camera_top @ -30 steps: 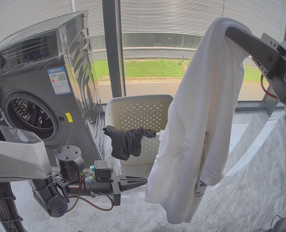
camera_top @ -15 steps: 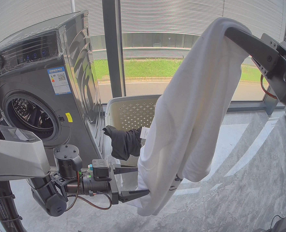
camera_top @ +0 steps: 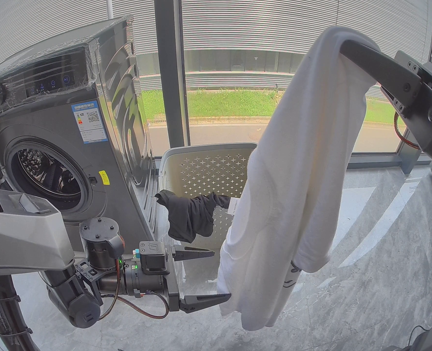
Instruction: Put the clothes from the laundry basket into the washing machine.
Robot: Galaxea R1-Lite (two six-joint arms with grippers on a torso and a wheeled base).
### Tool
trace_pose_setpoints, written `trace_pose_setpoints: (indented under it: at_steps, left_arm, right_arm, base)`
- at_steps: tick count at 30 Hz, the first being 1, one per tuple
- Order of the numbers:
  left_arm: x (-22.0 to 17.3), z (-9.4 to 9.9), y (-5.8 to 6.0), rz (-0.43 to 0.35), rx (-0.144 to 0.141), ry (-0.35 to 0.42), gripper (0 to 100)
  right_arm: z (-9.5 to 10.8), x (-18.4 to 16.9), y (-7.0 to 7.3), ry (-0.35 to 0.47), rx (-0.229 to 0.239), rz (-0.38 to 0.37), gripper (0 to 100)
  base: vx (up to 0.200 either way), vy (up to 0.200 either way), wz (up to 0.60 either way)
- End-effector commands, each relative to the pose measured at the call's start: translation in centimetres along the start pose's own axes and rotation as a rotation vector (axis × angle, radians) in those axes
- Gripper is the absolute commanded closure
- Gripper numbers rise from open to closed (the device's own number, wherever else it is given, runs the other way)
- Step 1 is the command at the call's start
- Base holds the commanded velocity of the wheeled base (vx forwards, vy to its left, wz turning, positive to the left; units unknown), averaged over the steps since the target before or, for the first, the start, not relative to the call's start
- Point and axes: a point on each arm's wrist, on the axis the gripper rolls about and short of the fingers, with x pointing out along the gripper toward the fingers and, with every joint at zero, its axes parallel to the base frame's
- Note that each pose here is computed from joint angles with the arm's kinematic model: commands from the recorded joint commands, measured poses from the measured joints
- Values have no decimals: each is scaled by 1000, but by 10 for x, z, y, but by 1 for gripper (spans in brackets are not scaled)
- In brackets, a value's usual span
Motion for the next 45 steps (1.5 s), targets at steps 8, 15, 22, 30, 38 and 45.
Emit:
trace_pose_setpoints:
  at_steps: [8, 15, 22, 30, 38, 45]
  left_arm:
    - [10, 0, -9, -57, 7, 1, 0]
    - [11, -1, -9, -65, 3, 5, 0]
    - [13, -4, 1, -19, -6, 5, 0]
    - [21, 1, 2, -36, 19, -19, 100]
    - [13, 19, 1, -22, 59, -62, 100]
    - [6, 36, -6, -20, 100, -100, 100]
  right_arm:
    - [1, 0, 1, -4, -1, 1, 100]
    - [1, 1, 2, -5, 0, 5, 100]
    - [3, 3, 7, -13, 5, 29, 100]
    - [3, 9, 15, -23, 26, 44, 100]
    - [-5, -7, -7, 12, 24, -131, 100]
    - [-9, -27, -32, 42, 10, -281, 100]
  base:
    - [0, 0, 0]
    - [0, 0, 0]
    - [0, 0, 0]
    - [0, 0, 0]
    - [0, 0, 0]
    - [0, 0, 0]
